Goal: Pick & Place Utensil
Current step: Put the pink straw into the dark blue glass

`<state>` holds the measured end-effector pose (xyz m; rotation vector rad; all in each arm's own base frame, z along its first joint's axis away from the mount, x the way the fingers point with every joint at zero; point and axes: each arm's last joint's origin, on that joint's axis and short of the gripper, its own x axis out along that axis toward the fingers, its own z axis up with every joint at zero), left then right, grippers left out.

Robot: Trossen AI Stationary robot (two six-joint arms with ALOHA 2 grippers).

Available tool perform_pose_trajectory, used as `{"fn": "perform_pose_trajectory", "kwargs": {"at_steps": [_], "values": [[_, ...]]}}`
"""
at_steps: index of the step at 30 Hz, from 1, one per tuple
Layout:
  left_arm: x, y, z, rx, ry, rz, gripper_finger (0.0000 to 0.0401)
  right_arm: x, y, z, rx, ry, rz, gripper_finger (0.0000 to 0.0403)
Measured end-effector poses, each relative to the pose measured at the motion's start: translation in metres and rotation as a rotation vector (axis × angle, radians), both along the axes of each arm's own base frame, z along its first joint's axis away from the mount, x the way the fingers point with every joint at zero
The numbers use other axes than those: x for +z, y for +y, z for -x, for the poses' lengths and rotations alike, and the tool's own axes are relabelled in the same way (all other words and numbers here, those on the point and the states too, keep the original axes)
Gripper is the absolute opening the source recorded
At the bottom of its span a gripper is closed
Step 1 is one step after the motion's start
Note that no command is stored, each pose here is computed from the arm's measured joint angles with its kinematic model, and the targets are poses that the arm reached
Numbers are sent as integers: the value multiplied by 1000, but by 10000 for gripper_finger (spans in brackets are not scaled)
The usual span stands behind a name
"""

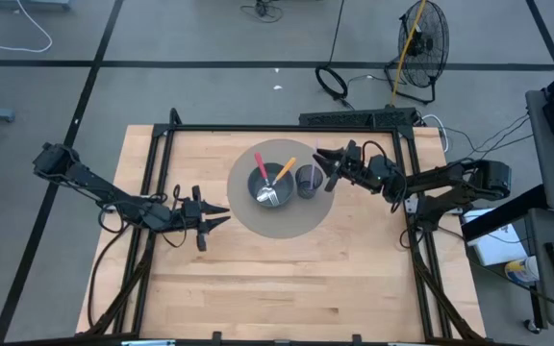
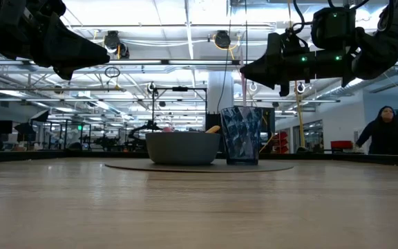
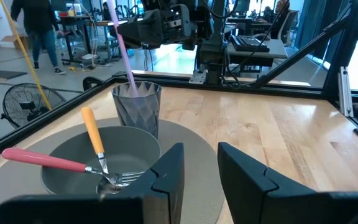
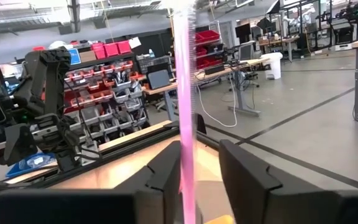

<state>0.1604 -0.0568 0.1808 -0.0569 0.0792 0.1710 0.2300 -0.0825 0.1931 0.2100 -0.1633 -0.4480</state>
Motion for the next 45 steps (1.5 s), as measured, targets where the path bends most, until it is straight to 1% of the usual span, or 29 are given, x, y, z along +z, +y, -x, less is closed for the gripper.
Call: {"fn": "perform_pose_trajectory", "kwargs": {"at_steps": [9, 15, 20, 28, 36, 43, 45], "values": [[0, 0, 0, 0, 0, 1, 104, 0, 0, 0, -19, 12, 23, 191], [0, 0, 0, 0, -1, 3, 104, -1, -2, 1, -36, 22, 26, 232], [-1, 0, 0, 0, 7, -1, 104, -1, -2, 1, -36, 24, 26, 250], [-1, 0, 0, 0, 14, -4, 104, 6, -1, 3, -31, 2, 34, 268], [-2, 0, 0, 0, 15, -6, 104, 0, 0, 7, -29, 114, -11, 295], [-1, 0, 0, 1, 13, 0, 104, 2, 1, 8, -25, 126, -10, 326], [-1, 0, 0, 1, 13, 3, 104, 1, 2, 9, -2, 144, -5, 334]]}}
